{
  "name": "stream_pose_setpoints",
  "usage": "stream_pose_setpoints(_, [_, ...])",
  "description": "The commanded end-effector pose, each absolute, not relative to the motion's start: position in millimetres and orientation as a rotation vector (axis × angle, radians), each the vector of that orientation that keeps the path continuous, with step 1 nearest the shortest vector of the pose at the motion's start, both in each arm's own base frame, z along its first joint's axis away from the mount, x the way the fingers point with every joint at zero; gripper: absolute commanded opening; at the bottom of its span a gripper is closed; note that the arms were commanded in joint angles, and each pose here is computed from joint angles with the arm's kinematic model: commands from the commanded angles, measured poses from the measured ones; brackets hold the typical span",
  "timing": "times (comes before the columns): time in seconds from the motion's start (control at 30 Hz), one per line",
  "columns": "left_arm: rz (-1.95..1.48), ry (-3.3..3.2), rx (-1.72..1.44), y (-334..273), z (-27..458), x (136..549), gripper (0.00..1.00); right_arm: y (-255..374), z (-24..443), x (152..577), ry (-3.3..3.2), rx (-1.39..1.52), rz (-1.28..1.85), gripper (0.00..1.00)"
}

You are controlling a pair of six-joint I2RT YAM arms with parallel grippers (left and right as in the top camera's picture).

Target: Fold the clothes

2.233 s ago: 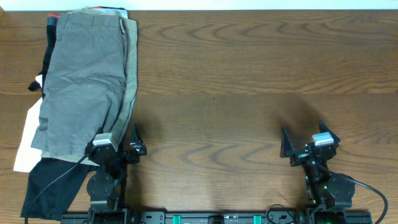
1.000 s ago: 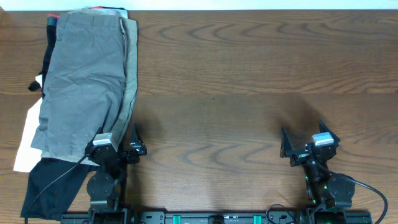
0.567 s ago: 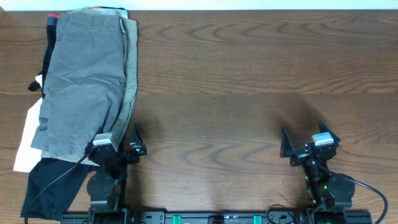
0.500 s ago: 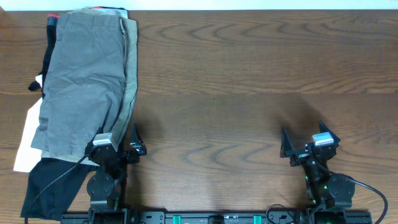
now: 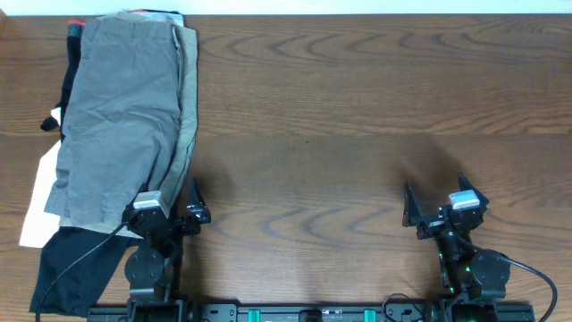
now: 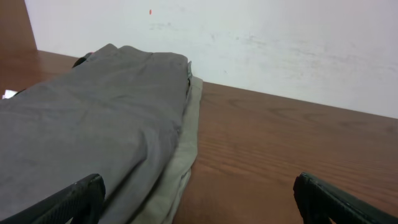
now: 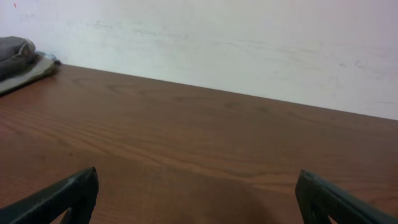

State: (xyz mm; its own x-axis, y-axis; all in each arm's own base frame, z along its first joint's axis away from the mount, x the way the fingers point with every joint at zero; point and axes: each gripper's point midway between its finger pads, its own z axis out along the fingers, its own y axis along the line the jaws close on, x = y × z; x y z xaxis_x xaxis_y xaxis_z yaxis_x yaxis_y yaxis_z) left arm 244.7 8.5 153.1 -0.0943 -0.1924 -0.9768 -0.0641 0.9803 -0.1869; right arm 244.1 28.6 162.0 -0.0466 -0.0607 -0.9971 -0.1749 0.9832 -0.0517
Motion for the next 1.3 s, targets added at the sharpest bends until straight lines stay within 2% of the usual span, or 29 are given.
stream_pose_setpoints(0.0, [-0.089,1.716,-0.188,9,137,244,0.98,31,161,244,1.616,-0.194,0.096,0.99])
stream_pose_setpoints(0.5, [-0.092,1.684,-0.185,9,145,245,0.98,32,162,244,1.611,-0.200,0.101,0.99])
stream_pose_setpoints(0.77, [-0.098,1.633,-0.178,8,171,243,0.98,37,168,242,1.598,-0.221,0.121,0.99])
stream_pose_setpoints(1.0, [-0.058,1.732,-0.148,8,195,237,0.98,37,191,244,1.606,-0.221,0.122,0.99])
stream_pose_setpoints(1.27, [-0.039,1.898,-0.146,8,241,251,0.98,48,253,267,1.649,-0.270,0.185,0.99])
